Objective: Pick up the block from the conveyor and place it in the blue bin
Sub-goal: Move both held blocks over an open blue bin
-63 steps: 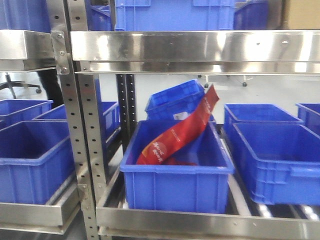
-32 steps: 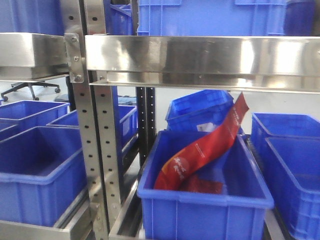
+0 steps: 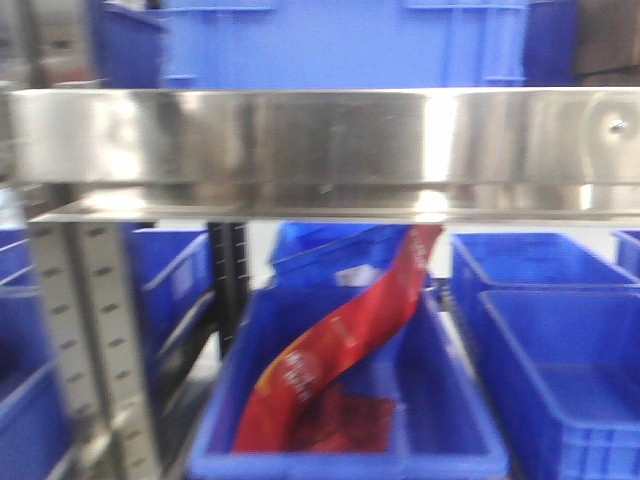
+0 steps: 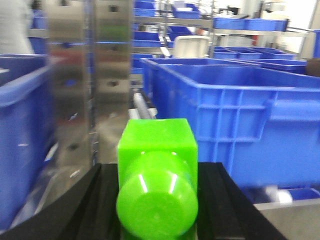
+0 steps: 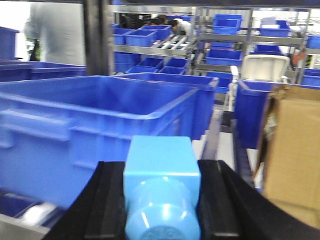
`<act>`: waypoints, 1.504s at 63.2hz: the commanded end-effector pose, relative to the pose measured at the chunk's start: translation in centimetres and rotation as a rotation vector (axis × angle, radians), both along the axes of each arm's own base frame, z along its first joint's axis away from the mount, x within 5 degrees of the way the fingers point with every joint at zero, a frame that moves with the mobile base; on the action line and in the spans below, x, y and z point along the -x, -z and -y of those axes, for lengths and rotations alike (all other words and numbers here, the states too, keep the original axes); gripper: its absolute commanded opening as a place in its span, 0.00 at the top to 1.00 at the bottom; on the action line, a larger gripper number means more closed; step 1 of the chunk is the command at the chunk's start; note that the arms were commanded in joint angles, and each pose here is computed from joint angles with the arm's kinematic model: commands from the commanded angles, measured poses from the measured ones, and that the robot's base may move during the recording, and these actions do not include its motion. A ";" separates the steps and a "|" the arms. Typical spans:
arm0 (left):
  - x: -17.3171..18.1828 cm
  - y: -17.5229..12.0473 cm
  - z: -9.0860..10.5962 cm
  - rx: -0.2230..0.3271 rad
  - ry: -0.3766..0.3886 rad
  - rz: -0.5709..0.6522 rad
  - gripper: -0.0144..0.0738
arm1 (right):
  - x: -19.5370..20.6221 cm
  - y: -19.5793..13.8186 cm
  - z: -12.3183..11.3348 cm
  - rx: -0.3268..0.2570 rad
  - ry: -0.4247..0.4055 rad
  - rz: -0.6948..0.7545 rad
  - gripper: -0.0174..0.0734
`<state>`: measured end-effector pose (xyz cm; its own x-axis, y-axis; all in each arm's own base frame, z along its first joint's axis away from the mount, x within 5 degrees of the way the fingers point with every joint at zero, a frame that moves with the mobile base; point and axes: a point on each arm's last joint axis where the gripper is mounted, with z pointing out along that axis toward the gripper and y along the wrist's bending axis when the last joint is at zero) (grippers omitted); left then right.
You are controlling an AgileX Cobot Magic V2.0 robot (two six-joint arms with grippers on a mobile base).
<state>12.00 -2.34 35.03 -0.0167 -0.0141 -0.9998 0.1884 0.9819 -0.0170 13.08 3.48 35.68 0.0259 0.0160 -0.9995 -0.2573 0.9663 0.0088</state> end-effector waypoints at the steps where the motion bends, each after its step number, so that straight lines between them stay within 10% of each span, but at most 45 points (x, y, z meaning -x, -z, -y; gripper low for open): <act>1: 0.1 -0.2 0.0 0.000 0.006 0.024 0.96 | 0.1 -0.3 0.0 0.001 -0.003 0.030 0.99; 95: 0.1 -0.4 0.1 0.003 0.008 0.038 0.96 | 0.1 -0.3 0.0 0.001 -0.003 0.030 0.99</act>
<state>12.00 -2.34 35.03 -0.0167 -0.0141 -0.9998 0.1884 0.9819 -0.0170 13.08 3.48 35.68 0.0259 0.0160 -0.9995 -0.2573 0.9663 0.0088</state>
